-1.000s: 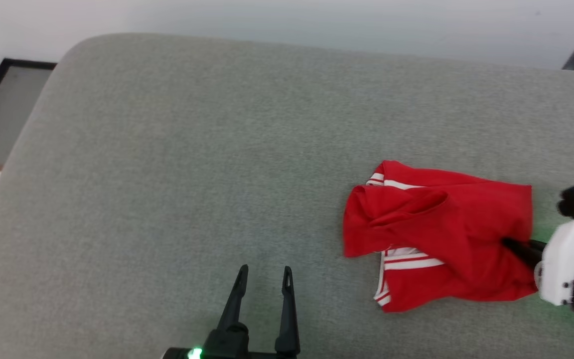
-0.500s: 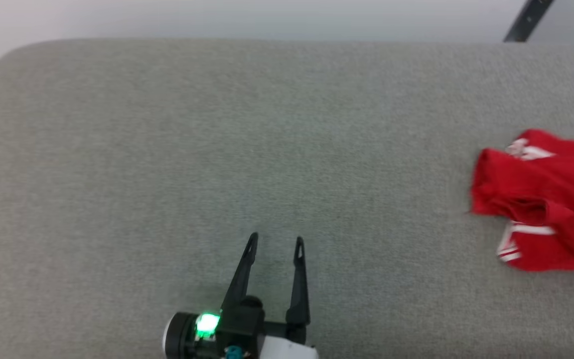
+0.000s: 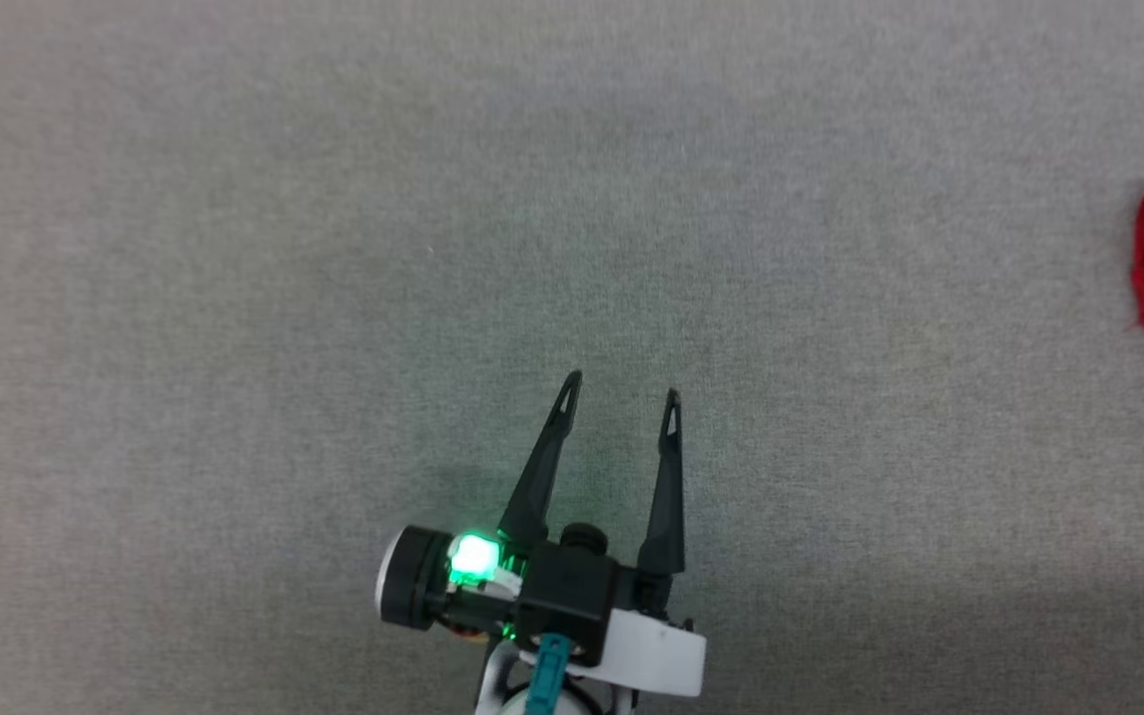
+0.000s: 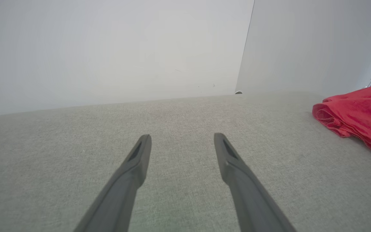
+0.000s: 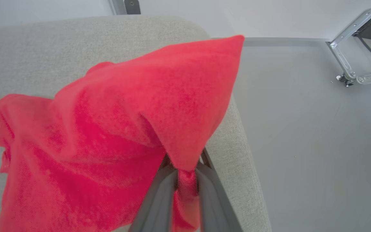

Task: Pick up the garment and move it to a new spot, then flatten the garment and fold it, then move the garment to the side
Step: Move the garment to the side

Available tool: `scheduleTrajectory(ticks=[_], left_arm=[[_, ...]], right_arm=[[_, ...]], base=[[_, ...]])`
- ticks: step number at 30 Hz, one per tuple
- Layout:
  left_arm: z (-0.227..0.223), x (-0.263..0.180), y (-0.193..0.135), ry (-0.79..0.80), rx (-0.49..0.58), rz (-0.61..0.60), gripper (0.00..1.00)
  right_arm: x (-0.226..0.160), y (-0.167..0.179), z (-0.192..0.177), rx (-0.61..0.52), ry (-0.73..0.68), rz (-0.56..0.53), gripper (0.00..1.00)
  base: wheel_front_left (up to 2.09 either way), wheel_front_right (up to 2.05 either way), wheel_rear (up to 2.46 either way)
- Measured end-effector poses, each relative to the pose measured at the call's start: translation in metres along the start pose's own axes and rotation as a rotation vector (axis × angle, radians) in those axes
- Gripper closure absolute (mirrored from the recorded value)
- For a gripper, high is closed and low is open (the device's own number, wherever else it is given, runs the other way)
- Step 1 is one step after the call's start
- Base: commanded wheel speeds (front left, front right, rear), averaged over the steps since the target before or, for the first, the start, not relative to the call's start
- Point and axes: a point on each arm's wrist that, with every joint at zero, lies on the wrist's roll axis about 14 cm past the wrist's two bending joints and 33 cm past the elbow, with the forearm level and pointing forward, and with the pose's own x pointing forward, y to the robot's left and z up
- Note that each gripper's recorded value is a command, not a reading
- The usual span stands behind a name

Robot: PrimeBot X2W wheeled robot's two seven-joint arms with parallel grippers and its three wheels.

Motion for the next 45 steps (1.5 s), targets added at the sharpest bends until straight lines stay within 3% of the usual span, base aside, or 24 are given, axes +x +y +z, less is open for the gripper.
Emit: scheduleTrajectory(ticks=[7, 13, 14, 15, 16, 17, 18, 28, 35, 45], left_arm=[[-0.015, 0.011, -0.007, 0.024, 0.002, -0.012, 0.00], [-0.020, 0.012, -0.004, 0.033, 0.012, 0.004, 0.00], [-0.020, 0.012, -0.004, 0.034, 0.014, 0.006, 0.00], [-0.020, 0.012, -0.004, 0.035, 0.013, 0.008, 0.00], [-0.019, 0.011, -0.004, 0.036, 0.010, 0.010, 0.00], [-0.018, 0.010, -0.003, 0.037, 0.006, 0.016, 0.00], [-0.018, 0.009, -0.002, 0.041, 0.000, 0.021, 0.00], [-0.001, -0.017, 0.023, 0.040, -0.020, 0.088, 0.00], [0.013, -0.051, 0.061, 0.027, 0.005, 0.157, 0.00], [0.038, -0.092, 0.098, -0.020, 0.034, 0.198, 0.00]], right_arm=[[0.023, -0.016, -0.008, -0.046, 0.018, -0.083, 1.00], [0.038, -0.007, -0.020, -0.048, 0.033, -0.078, 1.00], [0.038, -0.006, -0.021, -0.049, 0.035, -0.076, 0.90], [0.037, -0.007, -0.021, -0.049, 0.032, -0.078, 0.62], [0.035, -0.008, -0.021, -0.049, 0.025, -0.081, 0.62], [0.034, -0.009, -0.020, -0.054, 0.020, -0.085, 0.40], [0.032, -0.010, -0.020, -0.059, 0.016, -0.088, 0.00], [0.005, -0.004, 0.008, -0.116, -0.131, -0.053, 0.00], [-0.010, 0.073, 0.014, -0.119, -0.238, 0.169, 0.00], [-0.062, 0.157, 0.034, 0.003, -0.420, 0.408, 0.00]], base=[[0.00, 0.00, 0.00], [0.00, 0.00, 0.00], [0.00, 0.00, 0.00], [0.00, 0.00, 0.00], [0.00, 0.00, 0.00], [0.00, 0.00, 0.00], [0.00, 0.00, 0.00], [0.00, 0.00, 0.00], [0.00, 0.00, 0.00], [0.00, 0.00, 0.00]])
